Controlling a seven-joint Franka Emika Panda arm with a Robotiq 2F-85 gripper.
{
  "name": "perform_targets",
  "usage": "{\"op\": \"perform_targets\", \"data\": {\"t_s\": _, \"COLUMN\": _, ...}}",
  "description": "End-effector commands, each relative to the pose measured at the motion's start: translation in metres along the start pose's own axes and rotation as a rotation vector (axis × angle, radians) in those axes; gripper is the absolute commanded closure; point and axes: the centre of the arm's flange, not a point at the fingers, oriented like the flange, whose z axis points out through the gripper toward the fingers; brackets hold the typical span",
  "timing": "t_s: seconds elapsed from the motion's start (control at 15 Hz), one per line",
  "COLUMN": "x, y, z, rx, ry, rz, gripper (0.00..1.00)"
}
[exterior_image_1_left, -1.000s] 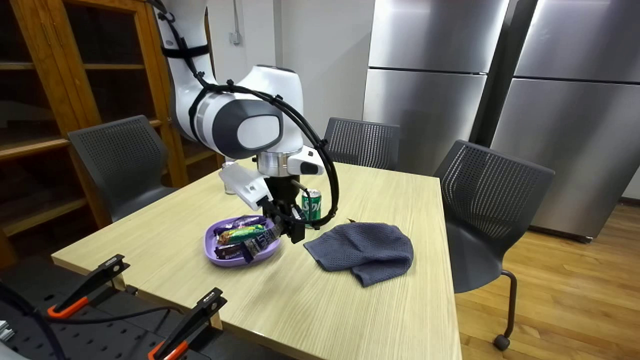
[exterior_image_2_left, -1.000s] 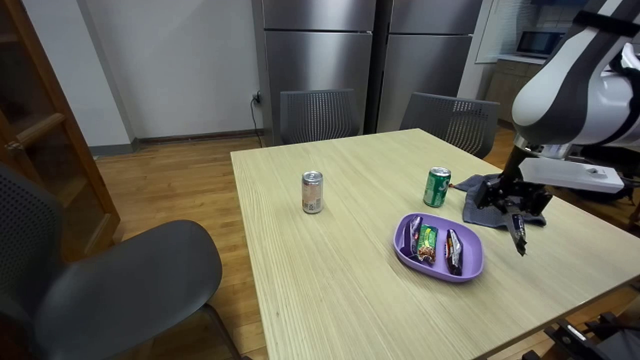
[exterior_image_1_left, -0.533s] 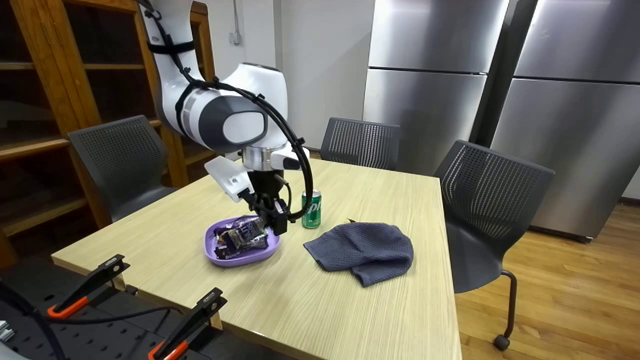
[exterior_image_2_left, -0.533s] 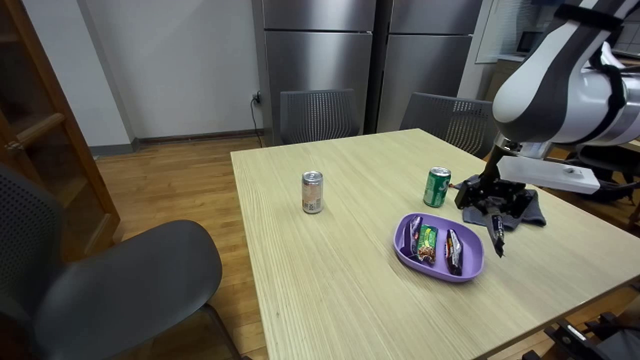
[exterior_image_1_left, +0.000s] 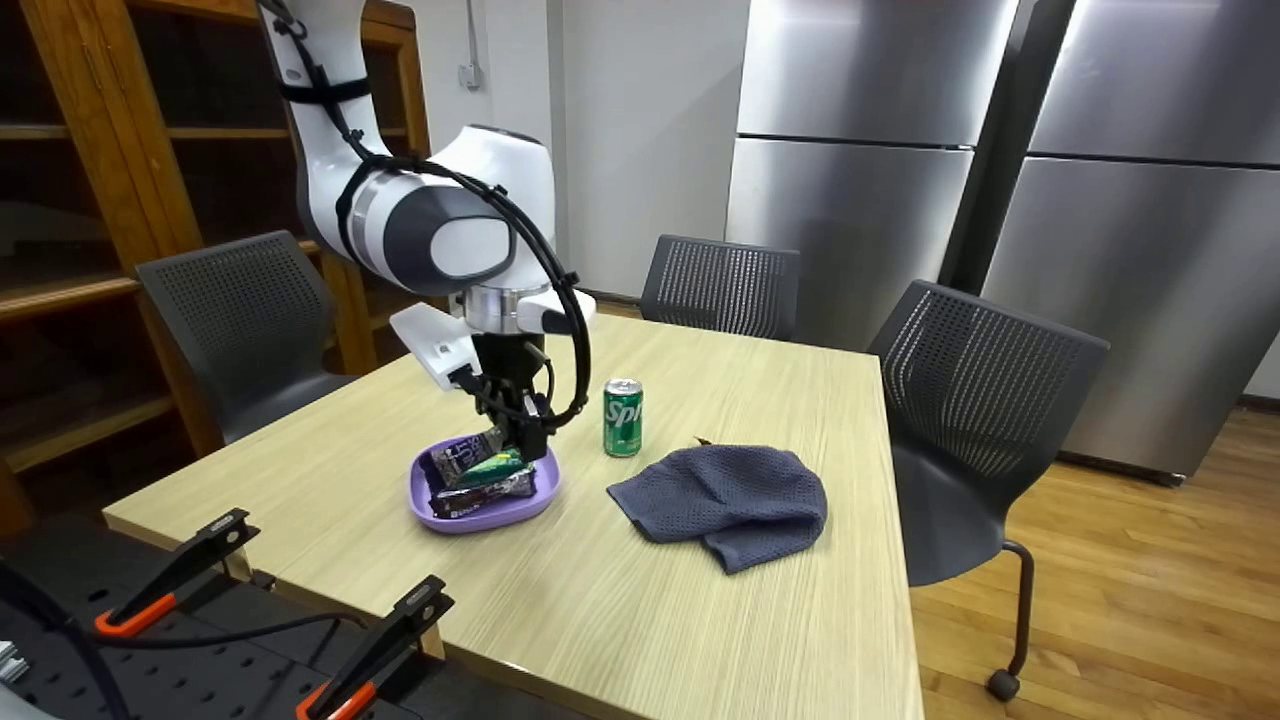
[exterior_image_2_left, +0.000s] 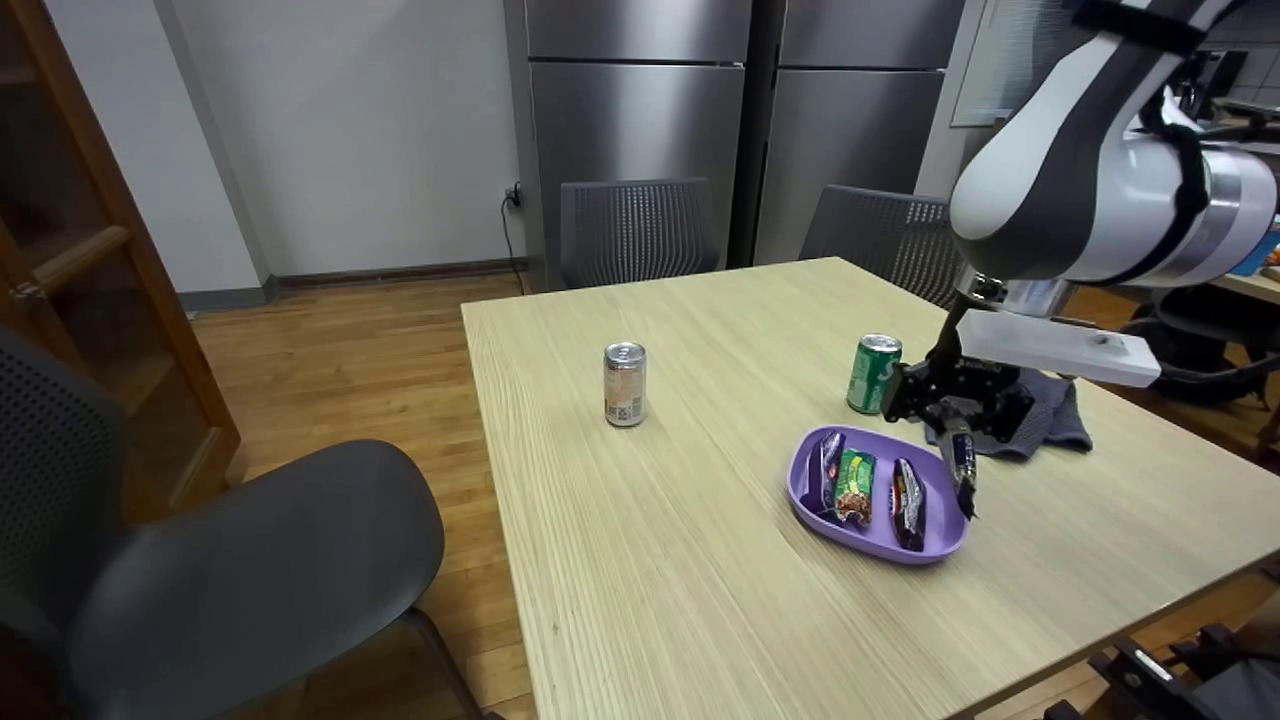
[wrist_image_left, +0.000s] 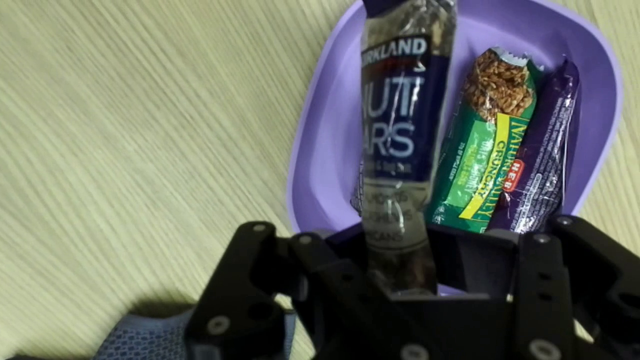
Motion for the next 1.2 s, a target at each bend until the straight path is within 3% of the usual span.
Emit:
{"op": "perform_targets", "data": {"t_s": 0.0, "x": 0.003, "y": -0.013, "z": 0.000, "rx": 0.010, "ry": -0.027, "rz": 0.037, "gripper": 1.00}}
{"op": "perform_targets", "data": {"t_s": 1.13, "x": 0.006, "y": -0.035, "z": 0.021, "rx": 0.028, "ry": -0.049, "rz": 0.059, "gripper": 1.00}}
